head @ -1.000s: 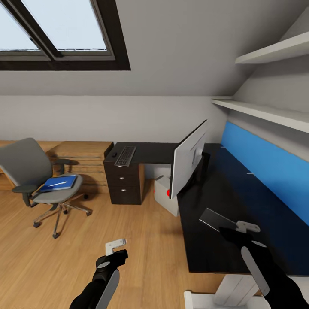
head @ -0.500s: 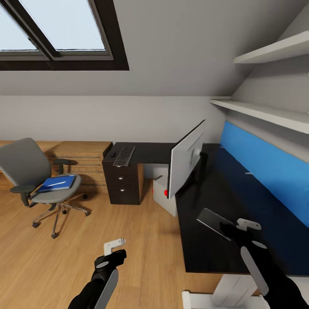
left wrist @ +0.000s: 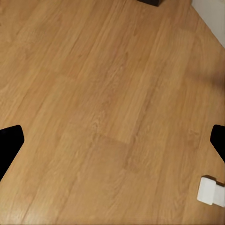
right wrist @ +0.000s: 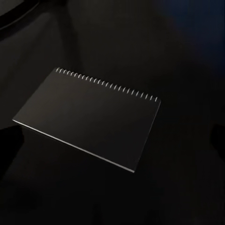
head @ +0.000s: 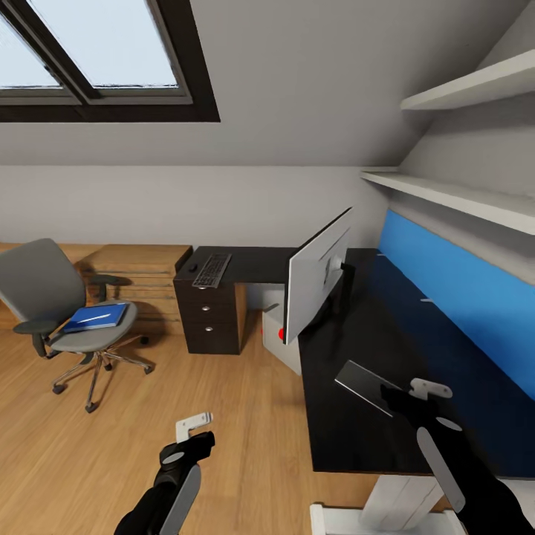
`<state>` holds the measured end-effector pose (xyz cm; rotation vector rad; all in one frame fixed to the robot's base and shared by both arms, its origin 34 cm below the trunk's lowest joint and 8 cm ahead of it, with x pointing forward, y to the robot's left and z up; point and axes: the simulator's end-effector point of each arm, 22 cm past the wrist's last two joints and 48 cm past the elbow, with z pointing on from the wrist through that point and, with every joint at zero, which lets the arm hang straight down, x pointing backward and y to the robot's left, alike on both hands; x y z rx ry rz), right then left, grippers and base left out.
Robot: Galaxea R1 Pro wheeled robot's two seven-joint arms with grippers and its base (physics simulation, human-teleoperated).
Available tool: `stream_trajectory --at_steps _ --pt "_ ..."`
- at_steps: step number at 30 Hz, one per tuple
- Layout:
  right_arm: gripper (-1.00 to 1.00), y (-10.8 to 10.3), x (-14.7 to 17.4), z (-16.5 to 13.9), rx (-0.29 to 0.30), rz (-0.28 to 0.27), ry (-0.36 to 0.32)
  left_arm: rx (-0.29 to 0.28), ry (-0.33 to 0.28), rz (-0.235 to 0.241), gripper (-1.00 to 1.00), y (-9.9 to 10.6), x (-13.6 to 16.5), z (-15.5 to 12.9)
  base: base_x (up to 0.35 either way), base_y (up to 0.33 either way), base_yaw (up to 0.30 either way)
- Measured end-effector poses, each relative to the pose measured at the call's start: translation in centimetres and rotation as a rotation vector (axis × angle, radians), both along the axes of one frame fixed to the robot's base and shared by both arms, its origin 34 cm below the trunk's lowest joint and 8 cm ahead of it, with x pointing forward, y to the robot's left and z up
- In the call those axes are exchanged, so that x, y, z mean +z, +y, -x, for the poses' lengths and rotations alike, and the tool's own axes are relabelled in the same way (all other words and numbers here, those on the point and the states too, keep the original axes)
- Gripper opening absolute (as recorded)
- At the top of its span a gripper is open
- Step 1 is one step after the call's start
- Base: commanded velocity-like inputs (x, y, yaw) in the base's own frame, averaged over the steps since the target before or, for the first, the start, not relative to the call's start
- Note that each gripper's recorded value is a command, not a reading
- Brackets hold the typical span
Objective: In the bedroom, organize the workspace by keeping the computer under the desk, ensuring the monitor is on the desk, placing the keyboard on the desk next to the monitor, placing the mouse on the desk next to the keyboard, moving the folder from the swivel chair onto the desk next to the mouse, stacking the notebook on top of the folder with the pen on top of the notebook, and positioning the swivel chair next to the desk.
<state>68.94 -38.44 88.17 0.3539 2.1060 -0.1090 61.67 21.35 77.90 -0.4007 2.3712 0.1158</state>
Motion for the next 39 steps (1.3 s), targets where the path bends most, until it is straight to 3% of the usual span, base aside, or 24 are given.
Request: stream_trajectory --at_steps 8,17,25,31,35,39 --pt "1.0 -0.4 0.5 -0.2 0.005 0.046 -0.019 0.035 0.0 0.009 1.0 1.2 0.0 0.0 0.0 -0.002 0.0" --pt "1.0 -1.1 -1.0 -0.1 -0.003 0.075 0.023 0.045 -0.003 0.011 1.0 1.5 0.1 0.0 0.0 0.0 0.0" --pt "1.0 -2.0 2.1 -5.0 -0.022 0.081 -0.005 0.05 -0.022 0.012 1.0 1.6 0.8 -0.5 0.0 0.0 0.0" --pt "1.0 -3.8 -0.3 -7.8 -0.074 0.072 0.091 0.052 -0.032 0.005 1.0 2.1 1.1 -0.8 0.0 0.0 0.0" --pt "1.0 -4.2 -0.8 -9.5 -0.102 0.088 0.072 0.051 -0.034 0.004 1.0 2.2 1.2 -0.8 0.0 0.0 0.0" --pt "1.0 -3.7 -0.8 -10.2 -0.089 0.12 0.061 0.051 -0.036 0.004 1.0 2.3 1.2 -0.8 0.002 0.0 0.0"
